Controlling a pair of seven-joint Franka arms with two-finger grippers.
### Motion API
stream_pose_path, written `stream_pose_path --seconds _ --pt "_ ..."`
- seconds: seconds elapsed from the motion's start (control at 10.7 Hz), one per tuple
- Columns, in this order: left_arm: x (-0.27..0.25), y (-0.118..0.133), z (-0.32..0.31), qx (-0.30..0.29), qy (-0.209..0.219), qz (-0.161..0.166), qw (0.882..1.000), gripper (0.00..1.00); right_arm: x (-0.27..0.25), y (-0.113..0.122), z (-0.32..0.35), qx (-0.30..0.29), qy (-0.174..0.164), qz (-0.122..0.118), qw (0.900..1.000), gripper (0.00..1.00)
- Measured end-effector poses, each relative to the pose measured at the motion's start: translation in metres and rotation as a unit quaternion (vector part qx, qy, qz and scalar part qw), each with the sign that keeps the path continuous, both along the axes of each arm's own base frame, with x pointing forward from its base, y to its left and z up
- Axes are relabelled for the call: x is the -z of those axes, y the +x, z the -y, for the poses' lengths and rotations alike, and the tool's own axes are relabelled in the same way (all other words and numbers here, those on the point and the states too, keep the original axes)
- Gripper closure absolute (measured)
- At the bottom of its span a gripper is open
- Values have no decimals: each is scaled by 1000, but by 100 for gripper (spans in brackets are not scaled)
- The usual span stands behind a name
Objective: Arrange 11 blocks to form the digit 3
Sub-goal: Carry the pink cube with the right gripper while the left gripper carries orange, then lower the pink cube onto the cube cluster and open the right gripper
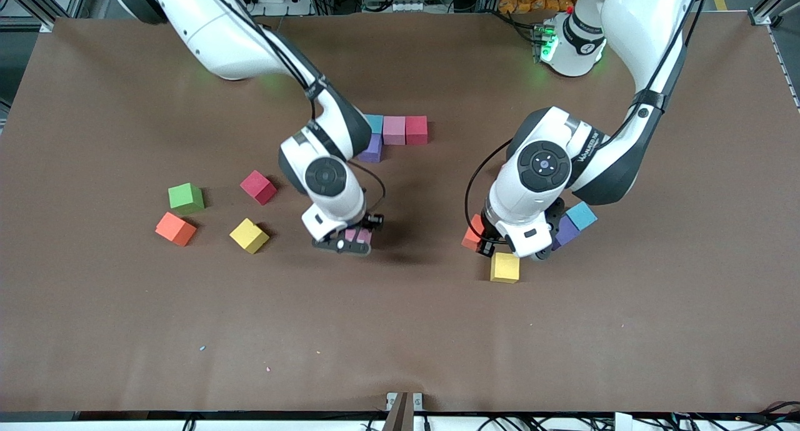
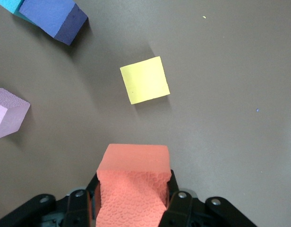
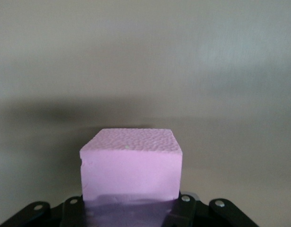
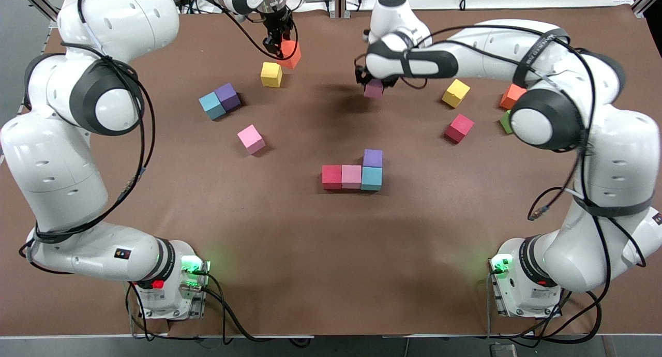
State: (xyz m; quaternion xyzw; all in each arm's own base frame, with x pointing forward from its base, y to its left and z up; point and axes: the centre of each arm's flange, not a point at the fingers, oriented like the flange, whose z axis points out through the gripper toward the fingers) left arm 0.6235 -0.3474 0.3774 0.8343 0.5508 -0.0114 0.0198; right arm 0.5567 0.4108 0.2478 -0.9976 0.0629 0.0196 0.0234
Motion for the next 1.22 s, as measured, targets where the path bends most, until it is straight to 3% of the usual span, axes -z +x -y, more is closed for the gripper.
stream_pose_path --seconds 0.19,0.47,0.75,1.22 --pt "0 3 -5 -3 0 0 1000 46 16 -54 2 -23 -3 -12 1000 44" --pt "1 4 -8 -2 1 0 1000 46 27 -97 4 -44 -15 -27 999 44" --pt "1 4 -8 -1 1 -1 1000 46 36 -116 3 -51 0 -12 999 44" --pt "1 4 -8 -1 1 -1 1000 46 37 -135 -6 -51 5 -14 999 44"
